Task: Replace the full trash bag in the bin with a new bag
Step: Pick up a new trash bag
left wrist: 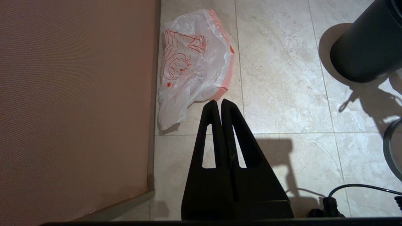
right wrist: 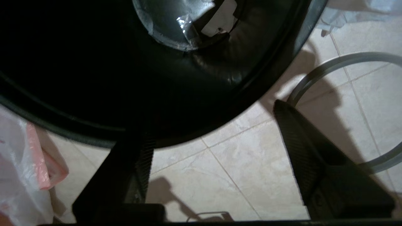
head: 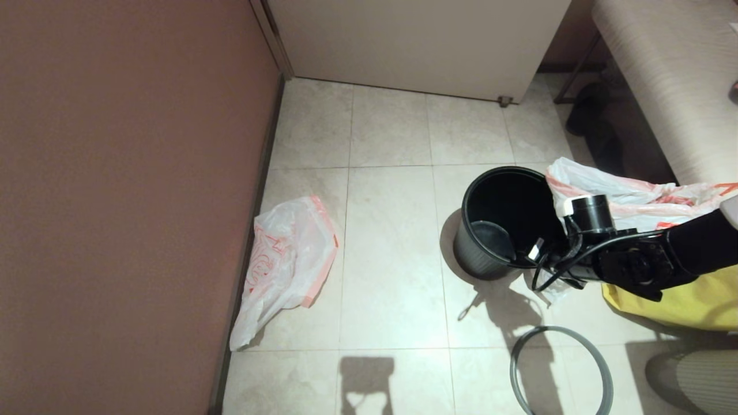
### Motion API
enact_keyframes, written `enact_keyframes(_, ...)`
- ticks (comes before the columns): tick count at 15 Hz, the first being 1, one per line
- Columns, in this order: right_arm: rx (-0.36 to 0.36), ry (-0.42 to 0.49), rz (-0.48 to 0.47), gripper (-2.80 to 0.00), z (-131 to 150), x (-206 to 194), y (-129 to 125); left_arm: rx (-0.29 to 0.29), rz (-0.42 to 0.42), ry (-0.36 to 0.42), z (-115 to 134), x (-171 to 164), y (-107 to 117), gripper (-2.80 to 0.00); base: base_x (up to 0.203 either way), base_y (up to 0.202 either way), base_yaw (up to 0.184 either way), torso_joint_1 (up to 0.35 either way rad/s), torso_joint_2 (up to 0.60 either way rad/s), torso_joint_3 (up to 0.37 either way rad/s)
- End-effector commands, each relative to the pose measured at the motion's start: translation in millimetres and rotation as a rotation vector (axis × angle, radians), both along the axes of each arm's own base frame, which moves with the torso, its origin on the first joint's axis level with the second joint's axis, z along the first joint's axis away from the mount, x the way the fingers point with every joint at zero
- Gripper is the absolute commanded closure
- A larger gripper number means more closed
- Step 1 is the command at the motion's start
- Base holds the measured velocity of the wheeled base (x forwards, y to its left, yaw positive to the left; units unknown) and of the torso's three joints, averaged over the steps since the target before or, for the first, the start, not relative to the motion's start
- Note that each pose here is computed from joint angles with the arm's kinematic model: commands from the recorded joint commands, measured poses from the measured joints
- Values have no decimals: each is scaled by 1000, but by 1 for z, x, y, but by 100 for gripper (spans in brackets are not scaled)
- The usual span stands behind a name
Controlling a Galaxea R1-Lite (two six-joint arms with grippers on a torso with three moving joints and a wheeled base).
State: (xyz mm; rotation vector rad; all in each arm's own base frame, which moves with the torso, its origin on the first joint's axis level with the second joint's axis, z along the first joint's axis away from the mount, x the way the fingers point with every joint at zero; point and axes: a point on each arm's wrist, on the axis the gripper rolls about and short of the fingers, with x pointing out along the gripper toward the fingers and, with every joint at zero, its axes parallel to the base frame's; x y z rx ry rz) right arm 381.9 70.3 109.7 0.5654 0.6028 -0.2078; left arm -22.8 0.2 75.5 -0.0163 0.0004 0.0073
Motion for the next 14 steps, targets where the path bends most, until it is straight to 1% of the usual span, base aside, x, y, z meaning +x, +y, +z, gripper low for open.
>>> enact_keyframes(1, -17, 41, -22, 0, -27, 19, 2, -1, 0, 0, 0, 0, 0, 0, 0, 0, 0, 0, 0, 0)
enact_keyframes(3, -34, 23, -61, 0, -29, 32, -1, -1, 0, 0, 0, 0, 0, 0, 0, 0, 0, 0, 0, 0)
enact_keyframes(5, -42, 38, -71, 0, -25, 35, -2, -1, 0, 0, 0, 0, 0, 0, 0, 0, 0, 0, 0, 0)
enact_keyframes(7, -42, 34, -67, 0, -11, 28, -1, -1, 0, 0, 0, 0, 0, 0, 0, 0, 0, 0, 0, 0)
enact_keyframes(9, -39, 34, -47, 0, 9, 13, 4, -1, 0, 0, 0, 0, 0, 0, 0, 0, 0, 0, 0, 0)
enact_keyframes(10, -37, 39, -15, 0, 17, -1, 12, -1, 0, 0, 0, 0, 0, 0, 0, 0, 0, 0, 0, 0)
enact_keyframes(12, -47, 66, 94, 0, 17, -26, 40, -1, 0, 0, 0, 0, 0, 0, 0, 0, 0, 0, 0, 0)
enact_keyframes(14, -76, 76, 198, 0, 16, -43, 66, -1, 0, 0, 0, 0, 0, 0, 0, 0, 0, 0, 0, 0)
